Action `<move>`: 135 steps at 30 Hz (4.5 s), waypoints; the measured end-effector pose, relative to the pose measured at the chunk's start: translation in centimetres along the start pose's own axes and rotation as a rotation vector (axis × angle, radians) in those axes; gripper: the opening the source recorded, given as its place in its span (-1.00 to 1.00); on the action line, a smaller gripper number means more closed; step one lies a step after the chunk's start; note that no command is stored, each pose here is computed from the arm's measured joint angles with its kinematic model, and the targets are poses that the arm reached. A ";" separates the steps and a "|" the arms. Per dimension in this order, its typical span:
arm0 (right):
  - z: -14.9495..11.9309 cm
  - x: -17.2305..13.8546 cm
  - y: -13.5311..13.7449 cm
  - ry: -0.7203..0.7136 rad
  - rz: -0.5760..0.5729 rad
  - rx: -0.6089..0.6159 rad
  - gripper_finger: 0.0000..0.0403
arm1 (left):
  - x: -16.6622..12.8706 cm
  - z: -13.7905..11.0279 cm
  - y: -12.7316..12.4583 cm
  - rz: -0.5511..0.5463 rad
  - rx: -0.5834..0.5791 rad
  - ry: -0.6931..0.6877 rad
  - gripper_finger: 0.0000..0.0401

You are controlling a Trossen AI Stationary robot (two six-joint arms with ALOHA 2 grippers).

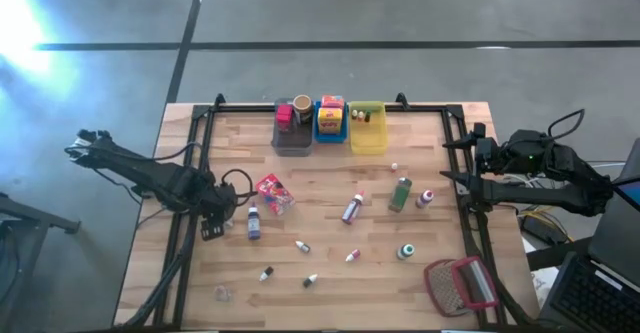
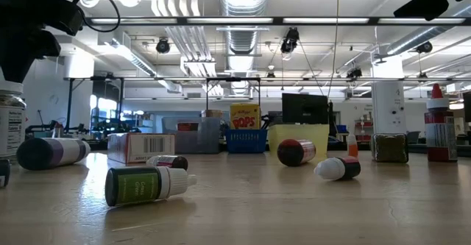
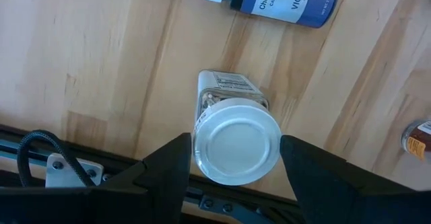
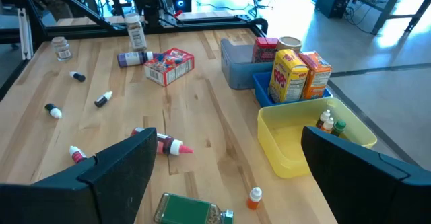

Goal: Pick & Place Kitchen Items
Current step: Put the white spice bottle into the black bin

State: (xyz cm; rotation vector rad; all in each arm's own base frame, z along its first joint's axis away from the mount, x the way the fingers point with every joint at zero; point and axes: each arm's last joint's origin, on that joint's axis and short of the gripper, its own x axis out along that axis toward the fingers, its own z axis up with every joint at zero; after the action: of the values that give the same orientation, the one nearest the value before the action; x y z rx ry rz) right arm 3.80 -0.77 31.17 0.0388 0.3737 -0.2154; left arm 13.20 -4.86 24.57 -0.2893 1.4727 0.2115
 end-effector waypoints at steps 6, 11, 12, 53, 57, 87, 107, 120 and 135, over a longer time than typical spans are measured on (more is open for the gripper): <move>0.0 0.0 0.0 0.000 0.000 0.000 0.81 | 0.0 0.0 0.0 -0.002 0.000 0.002 0.26; 0.0 0.0 0.0 0.000 0.000 0.000 0.81 | 0.0 0.0 0.0 -0.005 0.005 0.004 0.27; 0.0 0.0 0.0 0.000 0.000 0.000 0.81 | 0.0 0.0 0.0 -0.005 0.009 0.004 0.27; 0.0 0.0 0.0 0.000 0.000 0.000 0.81 | 0.1 -0.1 0.1 0.014 0.020 0.005 0.60; 0.0 0.0 0.0 0.000 0.000 0.000 0.81 | 0.1 -0.1 0.1 0.009 0.042 0.006 0.59; 0.0 0.0 0.0 0.000 0.000 0.000 0.81 | 0.0 0.0 0.5 0.138 0.197 -0.049 0.60; 0.0 0.0 0.0 0.000 0.000 0.000 0.81 | 2.7 -0.9 1.3 0.211 0.240 0.022 0.60; 0.0 0.0 0.0 0.000 0.000 0.000 0.81 | 2.8 -0.6 1.1 0.188 0.240 -0.005 0.60; 0.0 0.0 0.0 0.000 0.000 0.000 0.81 | 2.7 -0.6 1.0 0.159 0.242 0.000 0.14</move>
State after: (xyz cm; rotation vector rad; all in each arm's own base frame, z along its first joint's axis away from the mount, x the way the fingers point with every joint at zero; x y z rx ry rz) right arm 3.79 -0.77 31.17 0.0386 0.3739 -0.2152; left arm 12.58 -4.21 21.73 0.0236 1.5051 0.1591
